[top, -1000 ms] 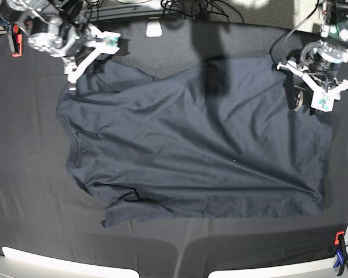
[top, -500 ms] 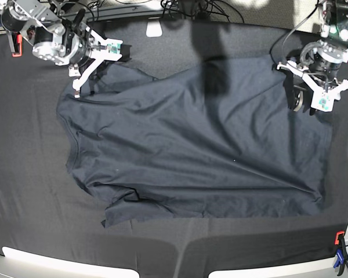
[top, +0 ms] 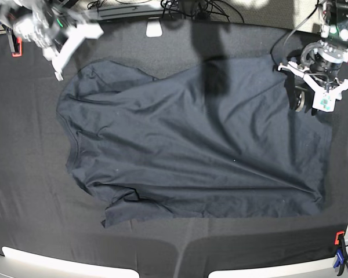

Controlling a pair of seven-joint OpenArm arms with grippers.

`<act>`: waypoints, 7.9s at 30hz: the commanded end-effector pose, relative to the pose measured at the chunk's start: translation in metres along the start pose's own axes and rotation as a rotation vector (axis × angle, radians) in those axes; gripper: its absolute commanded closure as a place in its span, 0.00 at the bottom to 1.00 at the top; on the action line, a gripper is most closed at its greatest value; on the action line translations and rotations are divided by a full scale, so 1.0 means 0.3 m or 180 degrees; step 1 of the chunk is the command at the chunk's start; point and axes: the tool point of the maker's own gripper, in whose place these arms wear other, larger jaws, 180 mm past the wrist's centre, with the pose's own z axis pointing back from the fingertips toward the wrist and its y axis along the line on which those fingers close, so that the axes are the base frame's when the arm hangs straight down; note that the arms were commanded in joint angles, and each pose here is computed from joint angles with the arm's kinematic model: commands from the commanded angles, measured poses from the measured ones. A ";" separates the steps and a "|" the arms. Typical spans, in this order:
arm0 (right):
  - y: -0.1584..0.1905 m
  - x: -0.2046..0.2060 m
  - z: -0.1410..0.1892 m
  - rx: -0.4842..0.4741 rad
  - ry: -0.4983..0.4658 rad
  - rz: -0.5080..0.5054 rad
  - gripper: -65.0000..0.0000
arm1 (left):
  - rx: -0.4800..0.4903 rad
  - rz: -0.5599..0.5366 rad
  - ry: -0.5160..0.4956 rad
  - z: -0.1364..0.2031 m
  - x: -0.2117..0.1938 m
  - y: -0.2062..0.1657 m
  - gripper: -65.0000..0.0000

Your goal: Layout the t-shirt on the table in an organized manner, then fold the t-shirt properly

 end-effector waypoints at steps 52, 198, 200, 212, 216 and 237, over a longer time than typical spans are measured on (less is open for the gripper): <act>-0.264 0.260 -0.166 -0.0511 -0.0942 -0.1398 0.75 | 0.0027 -0.0030 -0.0165 0.009 0.043 0.011 0.65; -0.021 0.136 0.078 -0.0341 -0.0319 -0.0783 1.00 | -0.1900 -0.1954 0.0746 0.265 -0.287 -0.074 0.79; -0.021 0.136 0.078 -0.0341 -0.0319 -0.0783 1.00 | -0.1908 -0.1944 0.0750 0.268 -0.289 -0.076 0.79; -0.021 0.136 0.078 -0.0342 -0.0319 -0.0783 1.00 | -0.1994 -0.1919 0.0872 0.312 -0.333 -0.091 0.77; -0.021 0.136 0.078 -0.0342 -0.0319 -0.0783 1.00 | -0.1990 -0.1921 0.0871 0.311 -0.333 -0.090 0.68; -0.046 0.130 0.079 -0.0472 -0.0280 -0.0896 1.00 | -0.1913 -0.2311 0.1096 0.315 -0.395 -0.056 0.64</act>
